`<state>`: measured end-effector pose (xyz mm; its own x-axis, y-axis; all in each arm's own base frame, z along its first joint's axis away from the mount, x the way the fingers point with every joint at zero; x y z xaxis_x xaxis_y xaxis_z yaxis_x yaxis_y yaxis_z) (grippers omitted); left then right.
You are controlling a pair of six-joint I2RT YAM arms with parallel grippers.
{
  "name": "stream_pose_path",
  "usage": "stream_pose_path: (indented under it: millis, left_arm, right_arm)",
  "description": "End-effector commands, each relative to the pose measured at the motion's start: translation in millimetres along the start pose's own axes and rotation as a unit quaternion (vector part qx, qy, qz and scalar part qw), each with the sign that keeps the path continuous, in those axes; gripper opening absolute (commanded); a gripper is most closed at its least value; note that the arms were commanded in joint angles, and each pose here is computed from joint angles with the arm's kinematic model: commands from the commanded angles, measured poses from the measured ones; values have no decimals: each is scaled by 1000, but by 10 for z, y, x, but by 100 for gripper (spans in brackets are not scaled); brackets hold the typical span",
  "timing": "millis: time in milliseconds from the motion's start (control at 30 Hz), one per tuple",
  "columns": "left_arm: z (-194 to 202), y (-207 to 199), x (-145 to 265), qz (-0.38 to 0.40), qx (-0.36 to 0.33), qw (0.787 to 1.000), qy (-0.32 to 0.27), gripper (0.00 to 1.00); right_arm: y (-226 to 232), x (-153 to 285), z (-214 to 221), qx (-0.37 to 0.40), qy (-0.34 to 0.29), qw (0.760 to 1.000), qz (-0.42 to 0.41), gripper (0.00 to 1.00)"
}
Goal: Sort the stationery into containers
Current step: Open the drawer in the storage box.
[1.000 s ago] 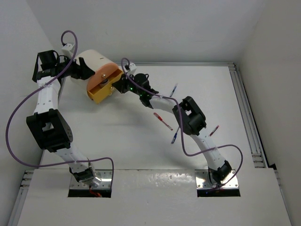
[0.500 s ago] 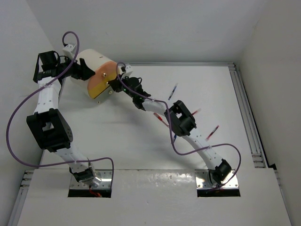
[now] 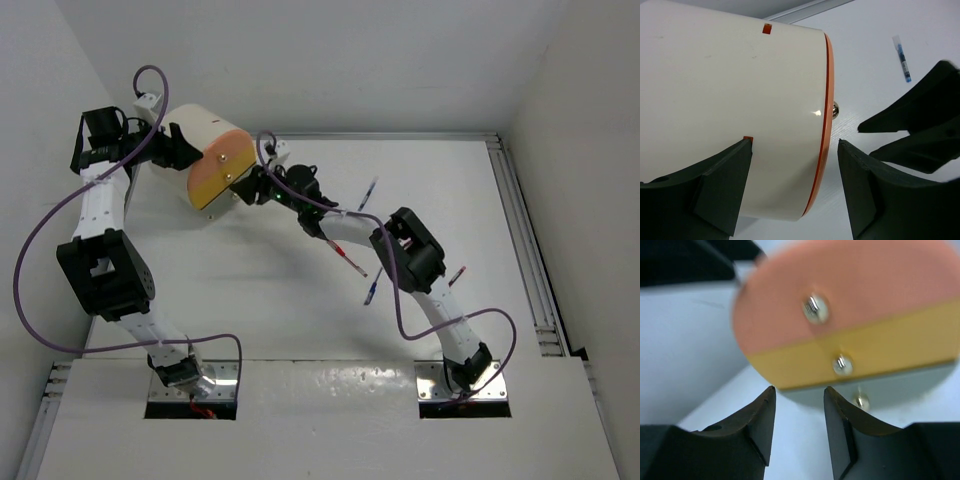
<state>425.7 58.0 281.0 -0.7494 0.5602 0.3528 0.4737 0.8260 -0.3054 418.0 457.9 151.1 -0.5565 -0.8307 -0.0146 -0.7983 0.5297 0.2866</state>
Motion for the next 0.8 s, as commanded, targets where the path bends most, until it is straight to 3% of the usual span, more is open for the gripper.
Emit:
stream_pose_path:
  millis: [0,300,767]
  left_arm:
    - [542,-97,-181,25,101,991,87,75]
    - [553,-111,-161,18,93,991,97,74]
    - [469,-168,-141,19,83,992,91,74]
  right_arm:
    - [228,-56,-682,13,-84,996,-34,43]
    - [51,-373,-784,27,-119,992,-3,45]
    - [-90,-543,-662,33,-122,992,14,43]
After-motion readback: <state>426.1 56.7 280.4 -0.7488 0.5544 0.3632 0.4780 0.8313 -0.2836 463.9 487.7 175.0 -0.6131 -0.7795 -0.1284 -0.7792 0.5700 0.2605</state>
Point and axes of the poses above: each gripper's point midway between its finger pads, its own x axis back along the fingers, its own y axis along the line the jaws close on, z = x × y, the point moved 6 cm from there along x, back along the fingers, and after that the axes turned 8 degrees about x, right-handed, at the moved point
